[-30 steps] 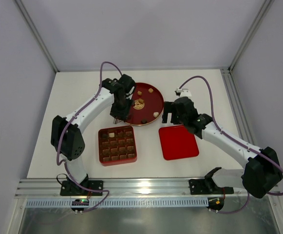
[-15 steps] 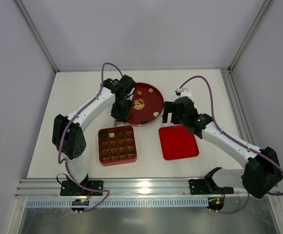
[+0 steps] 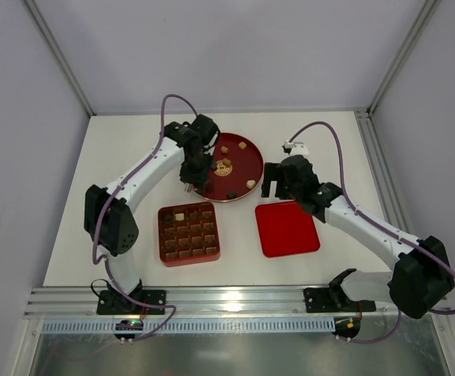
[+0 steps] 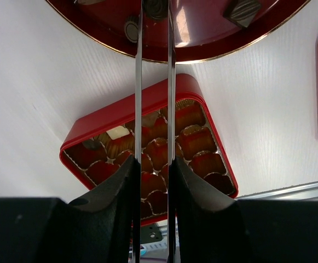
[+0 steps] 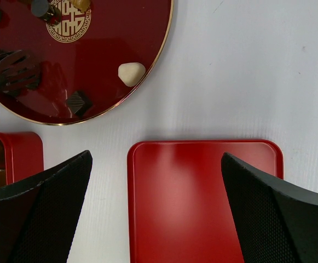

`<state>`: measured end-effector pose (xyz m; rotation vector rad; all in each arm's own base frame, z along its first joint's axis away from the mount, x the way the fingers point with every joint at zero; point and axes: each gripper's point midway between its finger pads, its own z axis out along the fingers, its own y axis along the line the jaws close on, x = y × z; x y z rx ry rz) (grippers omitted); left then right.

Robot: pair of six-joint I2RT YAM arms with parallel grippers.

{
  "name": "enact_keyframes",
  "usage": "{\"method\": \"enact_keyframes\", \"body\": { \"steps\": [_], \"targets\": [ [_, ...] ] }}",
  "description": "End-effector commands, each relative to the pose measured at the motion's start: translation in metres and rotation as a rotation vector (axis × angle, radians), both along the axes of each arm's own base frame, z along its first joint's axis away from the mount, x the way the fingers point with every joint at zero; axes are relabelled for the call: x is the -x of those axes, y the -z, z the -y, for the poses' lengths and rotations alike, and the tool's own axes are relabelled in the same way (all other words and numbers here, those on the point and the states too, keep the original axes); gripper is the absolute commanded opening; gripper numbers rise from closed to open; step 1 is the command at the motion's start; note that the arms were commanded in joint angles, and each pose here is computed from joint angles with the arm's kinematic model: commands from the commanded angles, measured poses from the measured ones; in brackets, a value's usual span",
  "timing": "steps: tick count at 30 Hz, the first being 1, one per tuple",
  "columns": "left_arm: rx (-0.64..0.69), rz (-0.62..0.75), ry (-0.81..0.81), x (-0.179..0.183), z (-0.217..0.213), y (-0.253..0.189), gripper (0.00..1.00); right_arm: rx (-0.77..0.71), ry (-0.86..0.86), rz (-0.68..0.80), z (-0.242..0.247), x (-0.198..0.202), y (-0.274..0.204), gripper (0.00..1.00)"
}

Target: Pack the chocolate

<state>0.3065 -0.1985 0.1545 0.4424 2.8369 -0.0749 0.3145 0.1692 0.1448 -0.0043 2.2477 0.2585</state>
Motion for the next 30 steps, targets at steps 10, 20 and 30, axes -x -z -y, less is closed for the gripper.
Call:
{"method": "enact_keyframes", "body": {
  "steps": [10,20,30],
  "targets": [
    [0.019,0.094,-0.011,-0.025,0.006,-0.021,0.29,-0.023,0.014,0.036,0.001,-0.008,-0.009,1.0],
    [0.032,0.118,-0.018,-0.024,0.005,-0.036,0.29,-0.027,0.014,0.032,0.0,-0.009,-0.007,1.0],
    [0.055,0.131,-0.024,-0.013,0.0,-0.051,0.29,-0.025,0.017,0.034,0.0,-0.01,-0.008,1.0]
  ]
}}
